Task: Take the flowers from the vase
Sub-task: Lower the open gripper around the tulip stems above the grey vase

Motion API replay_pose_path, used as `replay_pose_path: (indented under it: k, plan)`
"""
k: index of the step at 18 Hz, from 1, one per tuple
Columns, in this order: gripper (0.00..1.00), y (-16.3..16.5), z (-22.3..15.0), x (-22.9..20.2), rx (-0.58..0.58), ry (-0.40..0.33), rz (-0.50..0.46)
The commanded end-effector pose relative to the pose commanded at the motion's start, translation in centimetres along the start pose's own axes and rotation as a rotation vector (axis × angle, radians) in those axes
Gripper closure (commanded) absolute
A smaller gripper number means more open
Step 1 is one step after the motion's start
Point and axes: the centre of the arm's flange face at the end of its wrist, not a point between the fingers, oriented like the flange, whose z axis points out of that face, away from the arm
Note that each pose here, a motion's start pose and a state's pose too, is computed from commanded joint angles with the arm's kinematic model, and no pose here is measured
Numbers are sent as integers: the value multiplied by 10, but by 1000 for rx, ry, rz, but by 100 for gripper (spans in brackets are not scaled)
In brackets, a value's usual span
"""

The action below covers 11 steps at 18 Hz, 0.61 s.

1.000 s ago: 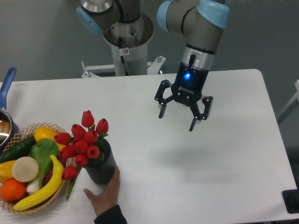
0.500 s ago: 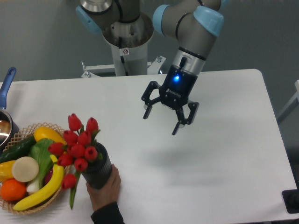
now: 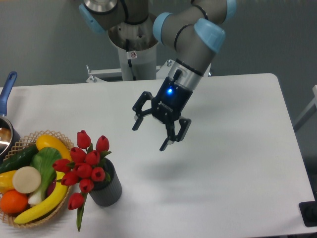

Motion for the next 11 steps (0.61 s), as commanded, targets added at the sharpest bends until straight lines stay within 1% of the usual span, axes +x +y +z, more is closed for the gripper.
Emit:
replay_pose_path:
  k: [5, 9, 11]
  plan:
    - [0, -10, 29, -3, 46, 62, 18]
    - [0, -14, 38, -5, 73, 86, 19]
    - [0, -14, 49, 0, 79, 110, 18]
